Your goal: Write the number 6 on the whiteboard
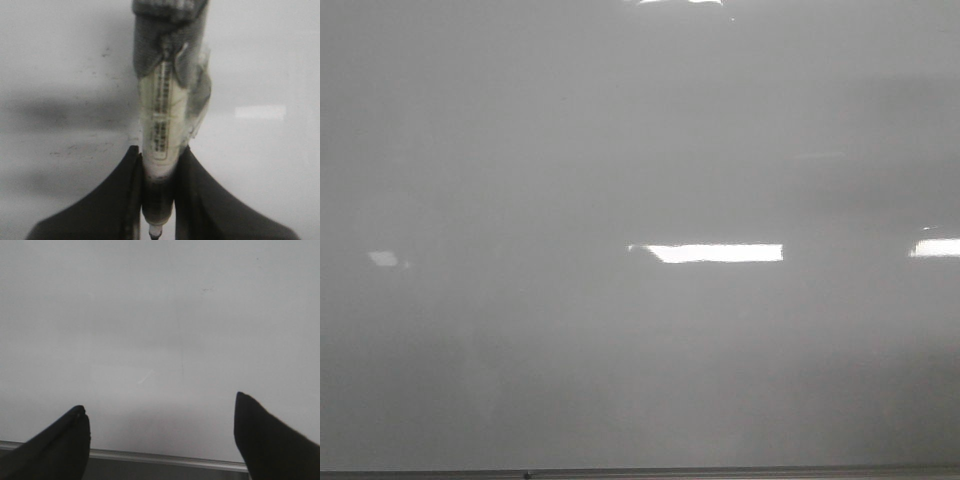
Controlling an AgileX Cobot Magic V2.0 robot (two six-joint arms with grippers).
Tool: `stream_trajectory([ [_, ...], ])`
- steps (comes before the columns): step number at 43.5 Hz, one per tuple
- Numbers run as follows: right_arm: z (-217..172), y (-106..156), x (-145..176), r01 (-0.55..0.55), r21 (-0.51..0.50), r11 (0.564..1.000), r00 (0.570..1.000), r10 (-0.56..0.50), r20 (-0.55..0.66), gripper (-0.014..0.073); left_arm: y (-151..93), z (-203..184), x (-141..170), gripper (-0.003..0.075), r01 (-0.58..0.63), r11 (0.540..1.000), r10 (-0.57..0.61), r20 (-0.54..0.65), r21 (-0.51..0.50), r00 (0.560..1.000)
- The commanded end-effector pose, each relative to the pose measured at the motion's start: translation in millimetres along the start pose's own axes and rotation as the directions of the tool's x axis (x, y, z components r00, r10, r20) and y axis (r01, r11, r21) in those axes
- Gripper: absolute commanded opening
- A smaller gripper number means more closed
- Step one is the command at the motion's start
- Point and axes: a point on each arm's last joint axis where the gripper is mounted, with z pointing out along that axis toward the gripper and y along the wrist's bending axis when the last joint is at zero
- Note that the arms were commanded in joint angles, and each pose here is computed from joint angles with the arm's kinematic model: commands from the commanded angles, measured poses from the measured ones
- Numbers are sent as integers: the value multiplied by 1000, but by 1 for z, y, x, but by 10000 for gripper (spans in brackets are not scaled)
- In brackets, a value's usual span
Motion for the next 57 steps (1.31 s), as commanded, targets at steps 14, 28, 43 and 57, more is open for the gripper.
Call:
stream_trajectory([
  [14,-1,6,-47,74,-53,996,985,-82,-150,592,-54,-84,-28,-20,-452,857,478,-54,247,877],
  [28,27,32,-68,305,-298,905,903,-374,-212,592,-124,-99,-19,-20,-685,580,738,73,441,671],
  [43,35,99,-76,611,-564,555,667,-745,-12,592,-193,-100,-9,-20,-826,267,872,241,496,426],
  [57,14,149,-79,691,-666,281,617,-709,341,592,-216,-112,-3,-20,-886,129,880,360,446,310],
])
